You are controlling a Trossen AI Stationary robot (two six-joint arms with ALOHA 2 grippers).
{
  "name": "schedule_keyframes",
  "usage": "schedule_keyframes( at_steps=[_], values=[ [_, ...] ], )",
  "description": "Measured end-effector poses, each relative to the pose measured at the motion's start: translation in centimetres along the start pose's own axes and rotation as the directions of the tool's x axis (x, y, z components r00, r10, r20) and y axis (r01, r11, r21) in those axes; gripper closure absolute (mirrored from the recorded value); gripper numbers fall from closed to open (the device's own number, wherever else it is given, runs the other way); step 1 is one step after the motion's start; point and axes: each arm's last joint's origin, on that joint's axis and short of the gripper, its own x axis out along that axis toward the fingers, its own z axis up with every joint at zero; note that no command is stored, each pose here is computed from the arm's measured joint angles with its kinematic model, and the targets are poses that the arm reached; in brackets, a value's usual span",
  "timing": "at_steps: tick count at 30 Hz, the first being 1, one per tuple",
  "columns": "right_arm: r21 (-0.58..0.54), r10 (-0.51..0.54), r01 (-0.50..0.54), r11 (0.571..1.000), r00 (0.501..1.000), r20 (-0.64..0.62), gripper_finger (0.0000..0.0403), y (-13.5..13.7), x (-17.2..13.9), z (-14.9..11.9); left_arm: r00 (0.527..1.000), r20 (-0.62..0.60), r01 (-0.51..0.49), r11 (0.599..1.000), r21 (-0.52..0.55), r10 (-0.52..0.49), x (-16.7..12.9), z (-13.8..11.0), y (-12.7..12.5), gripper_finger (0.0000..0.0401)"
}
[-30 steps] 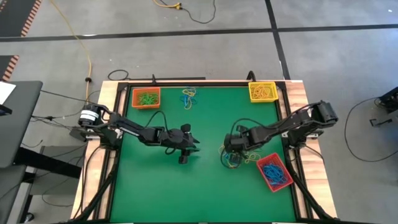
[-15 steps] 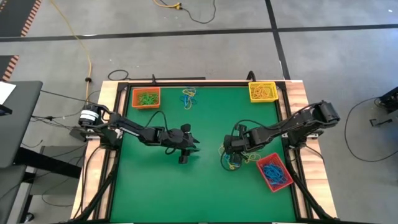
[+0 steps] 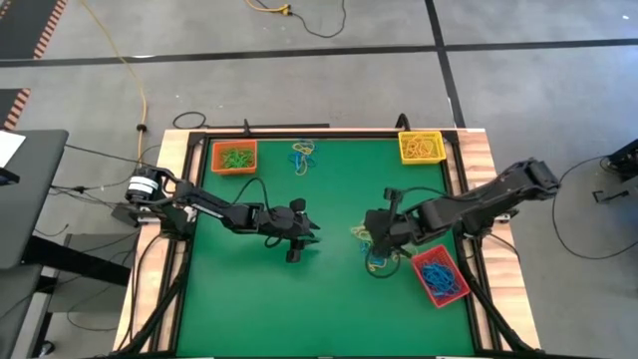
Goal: Sort rubber bands into baskets
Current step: Put the yellow rubber band into the yellow bin
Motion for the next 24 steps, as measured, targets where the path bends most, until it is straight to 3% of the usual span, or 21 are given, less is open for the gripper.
schedule_keyframes(
  at_steps=[10, 24],
  values=[
    [0.086, -0.204, 0.202, 0.976, 0.979, 0.016, 0.0392, -3.7, -2.2, -0.7, 1.000, 0.000, 0.000, 1.000, -0.001, 0.000, 0.0, 0.0, 0.0, 0.0226],
    [0.222, -0.395, 0.441, 0.869, 0.891, -0.222, 0.0392, -11.9, -1.1, -2.1, 1.000, 0.001, 0.000, 1.000, -0.010, 0.000, 0.0, 0.0, 0.0, 0.0226]
  ],
)
